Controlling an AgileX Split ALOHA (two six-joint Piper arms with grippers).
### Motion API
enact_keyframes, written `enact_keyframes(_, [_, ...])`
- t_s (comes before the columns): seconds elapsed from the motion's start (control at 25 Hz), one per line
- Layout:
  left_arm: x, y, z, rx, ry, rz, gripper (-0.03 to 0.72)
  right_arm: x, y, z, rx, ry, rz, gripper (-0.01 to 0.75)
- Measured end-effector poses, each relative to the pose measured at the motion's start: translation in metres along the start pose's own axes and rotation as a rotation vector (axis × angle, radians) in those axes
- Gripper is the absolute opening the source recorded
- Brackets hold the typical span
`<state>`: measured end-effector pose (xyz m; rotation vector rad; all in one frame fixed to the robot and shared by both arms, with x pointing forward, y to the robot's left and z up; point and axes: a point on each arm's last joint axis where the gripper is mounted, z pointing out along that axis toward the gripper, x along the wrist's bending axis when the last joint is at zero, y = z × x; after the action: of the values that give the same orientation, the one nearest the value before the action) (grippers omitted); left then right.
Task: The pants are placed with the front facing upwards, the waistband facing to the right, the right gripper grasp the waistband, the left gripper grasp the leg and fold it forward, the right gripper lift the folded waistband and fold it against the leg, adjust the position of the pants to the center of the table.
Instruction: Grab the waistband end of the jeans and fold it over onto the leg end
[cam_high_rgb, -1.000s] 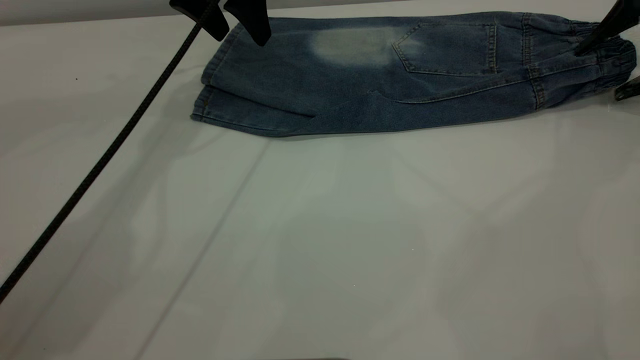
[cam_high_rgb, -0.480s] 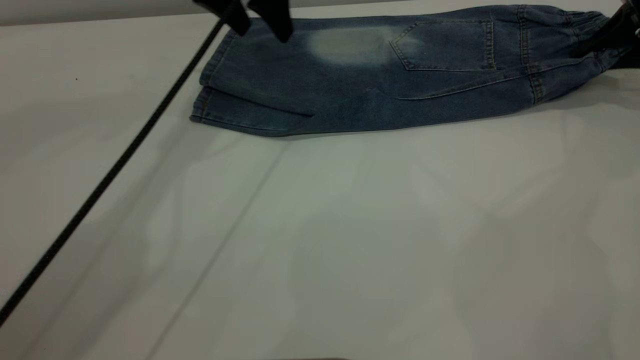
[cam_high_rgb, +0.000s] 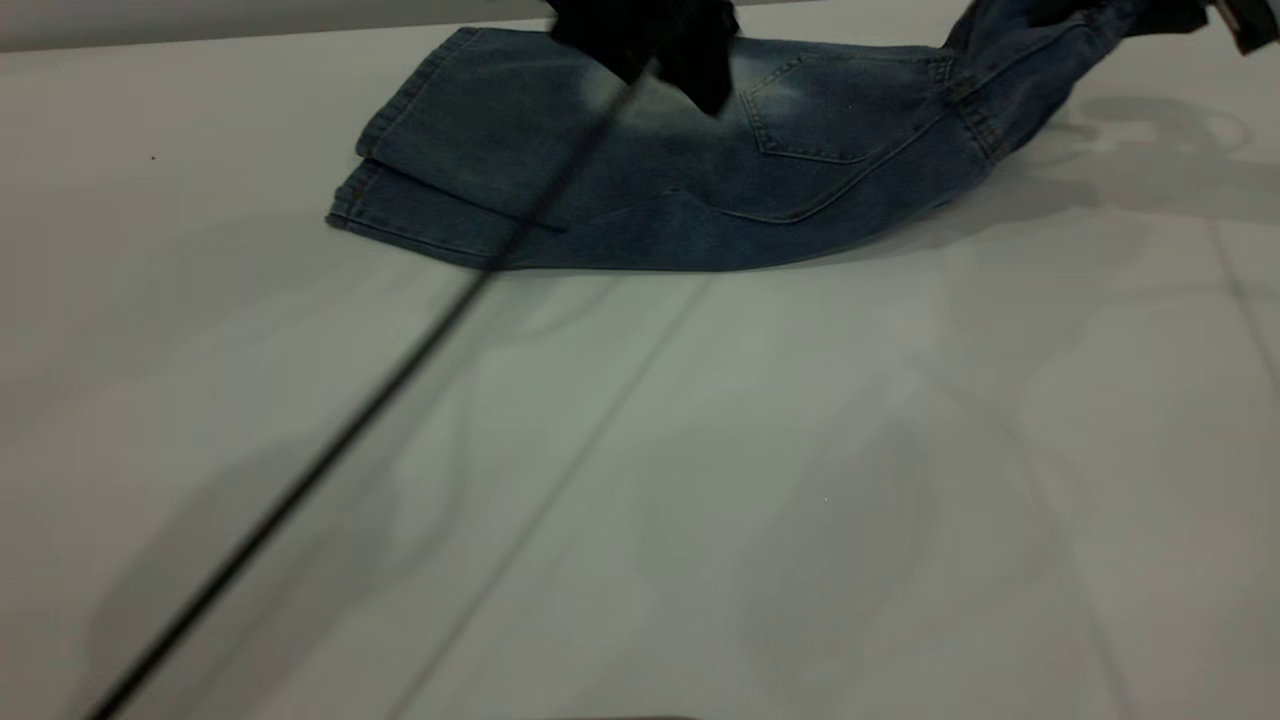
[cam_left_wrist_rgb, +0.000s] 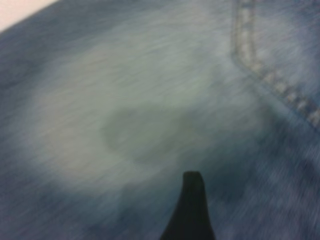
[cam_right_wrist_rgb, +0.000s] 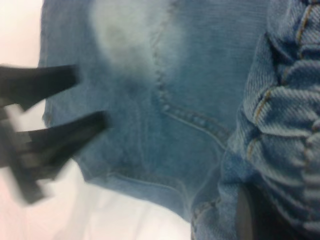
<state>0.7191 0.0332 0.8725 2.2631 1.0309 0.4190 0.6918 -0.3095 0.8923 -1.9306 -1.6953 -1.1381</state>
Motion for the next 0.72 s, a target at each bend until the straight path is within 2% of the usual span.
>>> enact_keyframes(0.12, [-0.013,-0.013,0.020,0.010,-0.010,0.045,0.575,0.014,-0.002,0.006,0.020,0.011,-0.032,0.082])
enact_keyframes(0.28, [-0.016,-0.021,0.031,0.017,-0.013,0.057,0.563,0.035,-0.004,0.008,0.029,0.026,-0.076,0.082])
enact_keyframes(0.52, [-0.019,-0.021,0.034,0.006,-0.012,0.059,0.555,0.071,0.004,-0.009,-0.052,0.093,-0.131,0.082])
enact_keyframes(0.72, [-0.042,-0.017,0.037,-0.012,-0.033,0.091,0.554,0.083,0.010,-0.013,-0.084,0.146,-0.153,0.082])
